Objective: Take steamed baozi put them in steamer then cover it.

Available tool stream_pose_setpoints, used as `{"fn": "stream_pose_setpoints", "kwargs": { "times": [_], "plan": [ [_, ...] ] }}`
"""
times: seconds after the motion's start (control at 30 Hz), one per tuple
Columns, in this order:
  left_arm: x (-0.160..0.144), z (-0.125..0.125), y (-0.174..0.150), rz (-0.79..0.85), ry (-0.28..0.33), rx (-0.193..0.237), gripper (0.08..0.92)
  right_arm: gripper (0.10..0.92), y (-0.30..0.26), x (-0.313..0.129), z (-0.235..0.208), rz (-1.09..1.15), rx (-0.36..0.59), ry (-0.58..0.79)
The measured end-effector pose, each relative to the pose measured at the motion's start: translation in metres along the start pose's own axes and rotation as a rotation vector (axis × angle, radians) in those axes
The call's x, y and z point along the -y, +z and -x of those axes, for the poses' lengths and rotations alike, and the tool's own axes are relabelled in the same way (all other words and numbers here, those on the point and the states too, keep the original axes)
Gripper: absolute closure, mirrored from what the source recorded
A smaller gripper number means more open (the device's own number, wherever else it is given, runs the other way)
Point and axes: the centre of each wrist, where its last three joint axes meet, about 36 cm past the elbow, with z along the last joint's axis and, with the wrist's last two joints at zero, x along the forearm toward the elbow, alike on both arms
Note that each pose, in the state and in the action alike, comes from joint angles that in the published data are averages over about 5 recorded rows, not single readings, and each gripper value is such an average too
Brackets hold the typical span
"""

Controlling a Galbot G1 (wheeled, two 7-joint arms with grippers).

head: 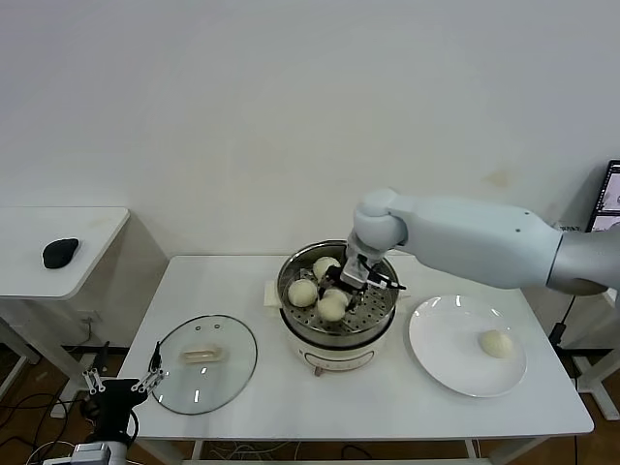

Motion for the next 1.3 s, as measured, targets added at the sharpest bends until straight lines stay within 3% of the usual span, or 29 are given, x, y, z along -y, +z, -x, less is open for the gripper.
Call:
{"fn": "stream_pose_setpoints", "kwargs": {
  "times": [0.23, 0.5, 0.67, 0.97, 1.3],
  "plan": [
    [0.001, 0.000, 0.000, -0.002, -0.001, 0.000, 0.177, 0.381, -0.008, -0.002, 0.006, -0.070, 0.028, -0.023],
    [0.002, 0.002, 0.000, -0.002, 0.004, 0.003, 0.177, 0.218, -0.005, -0.006, -0.005, -0.090, 0.023, -0.011],
    [0.002, 0.004, -0.001, 0.001, 0.009, 0.009, 0.177, 0.200, 0.006, -0.013, -0.025, -0.039, -0.006, 0.014],
    [0.000, 0.008, -0.003, 0.010, 0.018, 0.020, 0.177, 0.200, 0.028, -0.053, -0.070, 0.280, -0.104, 0.081],
    [0.003, 0.012, -0.002, 0.012, 0.038, 0.023, 0.177, 0.200, 0.036, -0.154, -0.100, 0.757, -0.213, 0.132]
  ]
}}
